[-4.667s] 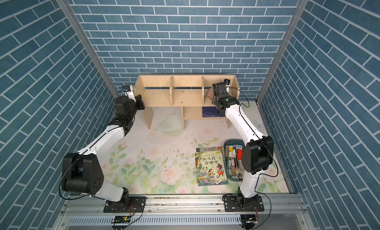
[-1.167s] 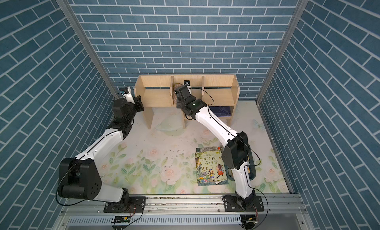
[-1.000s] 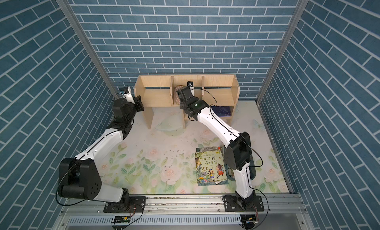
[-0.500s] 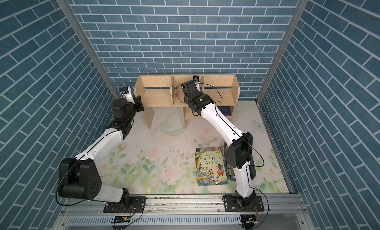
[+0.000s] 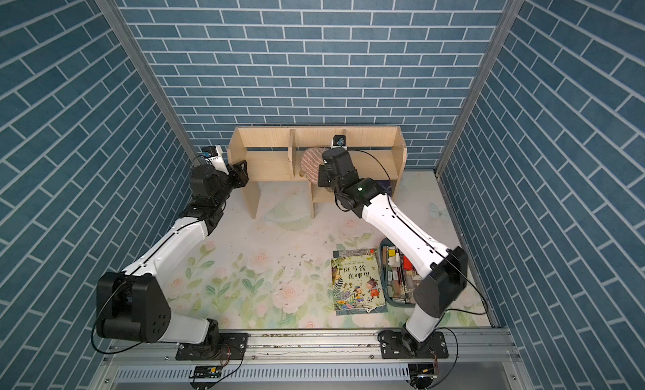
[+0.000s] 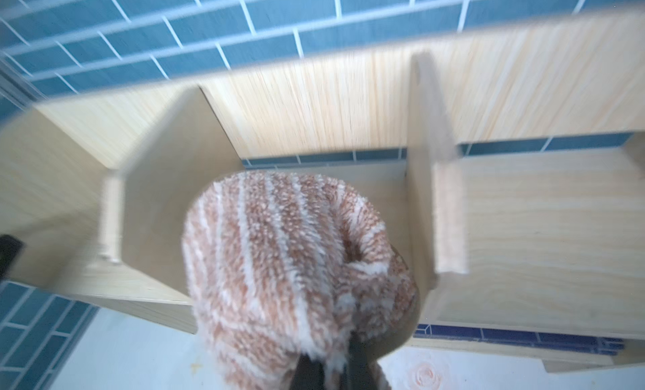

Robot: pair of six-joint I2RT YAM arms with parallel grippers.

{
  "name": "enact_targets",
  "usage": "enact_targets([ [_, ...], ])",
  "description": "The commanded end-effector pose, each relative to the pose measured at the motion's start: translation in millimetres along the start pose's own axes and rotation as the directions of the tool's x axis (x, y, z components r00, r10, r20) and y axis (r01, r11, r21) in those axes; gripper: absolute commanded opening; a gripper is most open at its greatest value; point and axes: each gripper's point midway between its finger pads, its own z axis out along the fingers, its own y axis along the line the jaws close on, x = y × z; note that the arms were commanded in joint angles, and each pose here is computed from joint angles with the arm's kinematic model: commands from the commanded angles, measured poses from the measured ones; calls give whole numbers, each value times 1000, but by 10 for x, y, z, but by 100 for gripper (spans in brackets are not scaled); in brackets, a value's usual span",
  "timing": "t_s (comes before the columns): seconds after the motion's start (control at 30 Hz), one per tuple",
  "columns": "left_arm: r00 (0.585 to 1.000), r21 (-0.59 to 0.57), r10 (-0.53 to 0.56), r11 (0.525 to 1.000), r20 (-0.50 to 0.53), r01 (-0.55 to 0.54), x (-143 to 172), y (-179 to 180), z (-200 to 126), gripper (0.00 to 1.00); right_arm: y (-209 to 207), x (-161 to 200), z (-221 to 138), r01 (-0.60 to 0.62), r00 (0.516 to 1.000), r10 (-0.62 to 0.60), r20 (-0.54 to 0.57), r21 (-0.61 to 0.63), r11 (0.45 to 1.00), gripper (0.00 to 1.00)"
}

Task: Wipe the bookshelf clean with a cloth
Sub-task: Wipe the dust from the shelf, then adjust the cleaning item.

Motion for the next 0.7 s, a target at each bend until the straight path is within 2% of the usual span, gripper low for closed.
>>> enact_targets([
  [0.0,995,39,-26,999,95,22,-480,-194,-237,63,82,-409,-422,8,990,8,144,-112,994,0],
  [0.13,990,162,-27,987,135,5,-720,-504,-491,67,198,-449,-744,30,982,18,187,-250,968,0],
  [0.27,992,339,18,939,128,-61,-813,-1137,-771,68,363,-387,-937,56,982,19,190,-384,922,0],
  [0.33,988,447,59,887,145,-118,-806,-1573,-989,69,406,-335,-992,63,983,17,183,-425,903,0],
  [0.4,980,563,80,809,183,-171,-773,-1994,-1273,79,417,-281,-1029,64,984,19,179,-445,893,0],
  [0.5,973,695,33,694,227,-186,-799,-2364,-1643,81,425,-231,-1130,58,982,38,186,-484,873,0],
  [0.67,985,772,-34,626,172,-113,-764,-2577,-1726,82,504,-165,-1276,43,981,75,181,-570,821,0],
])
